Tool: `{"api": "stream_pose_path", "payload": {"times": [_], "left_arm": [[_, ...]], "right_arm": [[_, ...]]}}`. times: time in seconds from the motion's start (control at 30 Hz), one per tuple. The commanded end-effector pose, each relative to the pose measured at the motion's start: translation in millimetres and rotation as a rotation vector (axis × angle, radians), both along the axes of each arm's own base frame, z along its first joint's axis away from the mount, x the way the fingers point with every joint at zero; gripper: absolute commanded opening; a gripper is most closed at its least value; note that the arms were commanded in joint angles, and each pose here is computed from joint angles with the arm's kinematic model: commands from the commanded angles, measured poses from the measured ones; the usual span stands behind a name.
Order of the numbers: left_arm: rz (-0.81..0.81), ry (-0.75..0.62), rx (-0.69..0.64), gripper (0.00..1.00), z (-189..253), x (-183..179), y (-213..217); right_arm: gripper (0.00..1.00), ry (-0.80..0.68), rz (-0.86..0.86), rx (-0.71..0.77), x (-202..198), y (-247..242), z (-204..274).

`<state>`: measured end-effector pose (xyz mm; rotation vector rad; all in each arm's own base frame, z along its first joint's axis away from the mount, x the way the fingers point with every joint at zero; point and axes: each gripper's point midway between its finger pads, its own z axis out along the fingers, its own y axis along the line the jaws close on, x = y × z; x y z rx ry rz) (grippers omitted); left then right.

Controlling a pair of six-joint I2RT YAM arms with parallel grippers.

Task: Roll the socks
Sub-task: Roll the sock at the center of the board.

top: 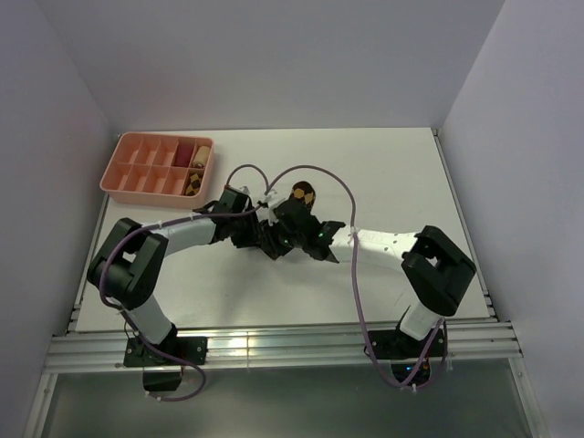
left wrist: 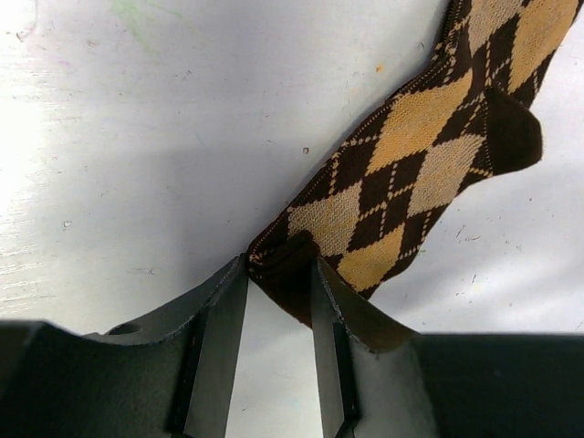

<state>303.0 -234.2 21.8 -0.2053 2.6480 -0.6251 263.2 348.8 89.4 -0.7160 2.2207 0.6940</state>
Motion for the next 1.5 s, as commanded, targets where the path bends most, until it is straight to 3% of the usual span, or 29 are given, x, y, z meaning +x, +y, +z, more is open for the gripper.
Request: {"api": "stream_pose_path", "payload": {"times": [0.0,0.27,0.6,0.9,1.47], "left_arm": [[-0.014,0.111,0.155,0.4,-35.8,-25.3,27.4],[-0.034,0.117,0.165,0.41,-33.3,-24.7,26.8],[-0.055,0.13,0.169,0.4,-34.0,-24.8,25.1],[-0.063,0.139,0.179,0.4,-39.9,-26.8,26.6],[-0.083,0.143,0.188,0.4,-37.0,-25.1,25.8]], "right_arm": [[0.38,-0.147,-0.014,-0.108,3.7,-4.7,-5.3],[0.38,-0.264,0.022,-0.223,-5.6,6.0,-29.2],[0.38,-0.284,-0.007,-0.34,-1.3,-2.4,-70.7],[0.4,-0.287,-0.052,-0.221,-7.5,-4.8,-37.2],[0.41,-0.313,-0.035,-0.23,-1.5,4.2,-37.1]]}}
